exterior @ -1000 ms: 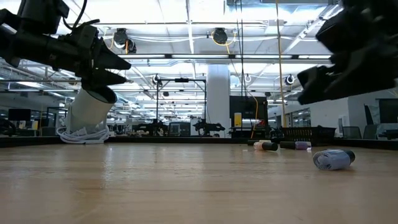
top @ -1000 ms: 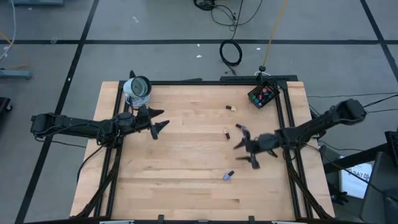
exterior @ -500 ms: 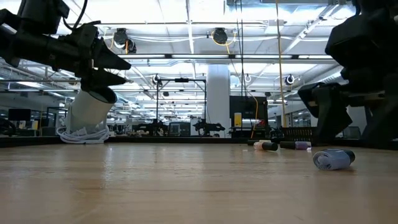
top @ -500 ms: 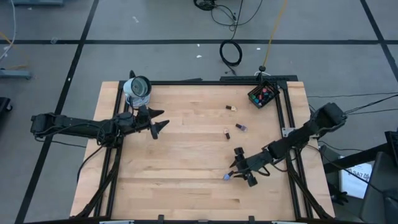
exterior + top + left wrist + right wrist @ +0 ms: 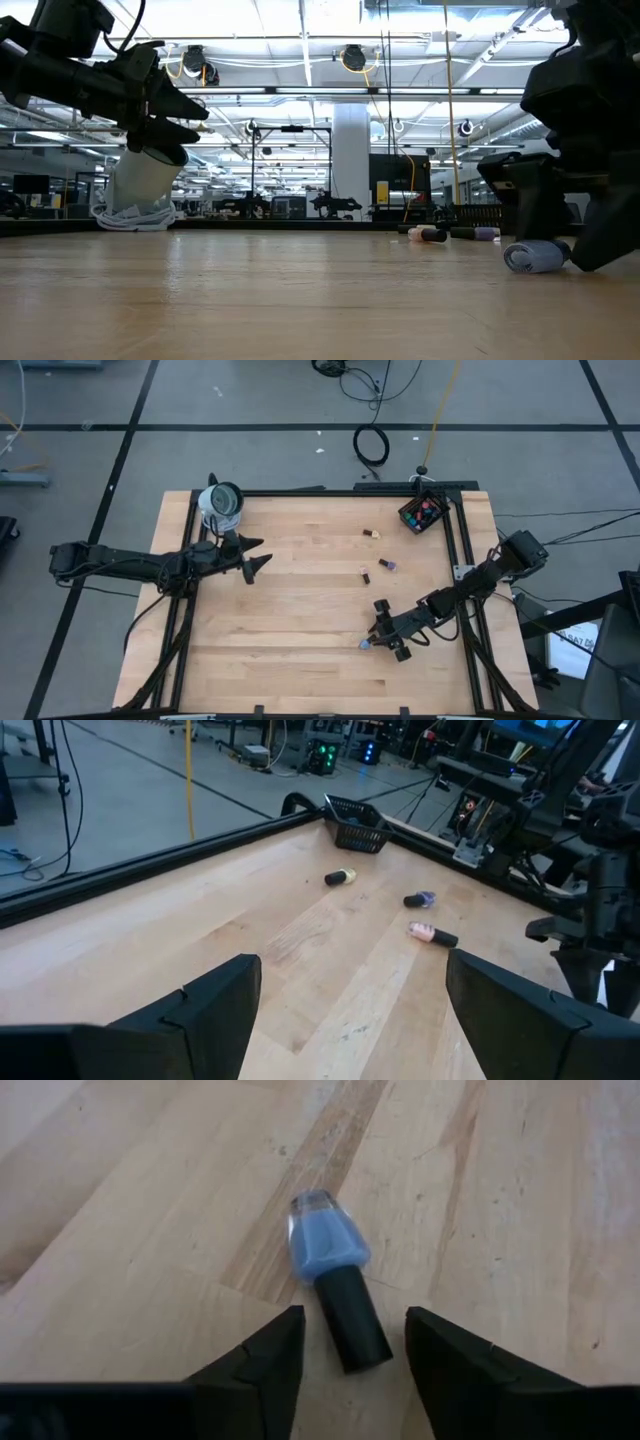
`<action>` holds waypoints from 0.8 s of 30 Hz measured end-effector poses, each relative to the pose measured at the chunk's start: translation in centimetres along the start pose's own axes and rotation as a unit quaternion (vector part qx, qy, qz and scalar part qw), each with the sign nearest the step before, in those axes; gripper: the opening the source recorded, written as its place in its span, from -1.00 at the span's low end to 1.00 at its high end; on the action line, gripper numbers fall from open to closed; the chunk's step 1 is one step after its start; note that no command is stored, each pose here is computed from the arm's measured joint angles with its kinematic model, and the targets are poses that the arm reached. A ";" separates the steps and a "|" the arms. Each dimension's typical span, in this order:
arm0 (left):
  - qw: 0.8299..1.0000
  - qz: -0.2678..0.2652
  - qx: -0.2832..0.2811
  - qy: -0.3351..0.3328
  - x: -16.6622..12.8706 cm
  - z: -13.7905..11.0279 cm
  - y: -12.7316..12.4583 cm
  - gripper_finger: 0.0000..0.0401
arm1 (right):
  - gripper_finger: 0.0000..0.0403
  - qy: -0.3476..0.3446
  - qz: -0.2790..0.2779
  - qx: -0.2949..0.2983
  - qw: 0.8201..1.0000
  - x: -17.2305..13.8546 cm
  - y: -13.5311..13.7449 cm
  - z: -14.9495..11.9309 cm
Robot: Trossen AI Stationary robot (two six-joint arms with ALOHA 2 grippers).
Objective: Pick & Place Nail Polish
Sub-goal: Put the light blue nail polish into the black bin
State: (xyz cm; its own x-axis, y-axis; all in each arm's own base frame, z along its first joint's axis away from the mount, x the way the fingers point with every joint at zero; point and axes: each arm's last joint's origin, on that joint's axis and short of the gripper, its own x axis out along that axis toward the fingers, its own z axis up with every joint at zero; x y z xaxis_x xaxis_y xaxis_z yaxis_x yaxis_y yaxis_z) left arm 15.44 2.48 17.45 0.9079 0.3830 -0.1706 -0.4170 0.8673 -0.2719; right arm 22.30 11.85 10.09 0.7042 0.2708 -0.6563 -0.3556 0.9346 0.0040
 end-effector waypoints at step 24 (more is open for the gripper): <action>1.000 0.000 -0.005 0.000 0.0 0.0 0.0 0.51 | -0.76 -0.042 -0.025 -0.036 0.998 -0.6 -0.7 1.1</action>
State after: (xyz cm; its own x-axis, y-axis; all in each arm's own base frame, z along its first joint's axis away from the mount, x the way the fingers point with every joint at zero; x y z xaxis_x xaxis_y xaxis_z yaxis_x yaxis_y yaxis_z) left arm 15.44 2.48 17.45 0.9076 0.3834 -0.1710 -0.4178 0.8641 -0.2807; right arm 22.83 11.28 11.34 0.7705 0.2452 -0.5885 -0.3591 0.9296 -0.0828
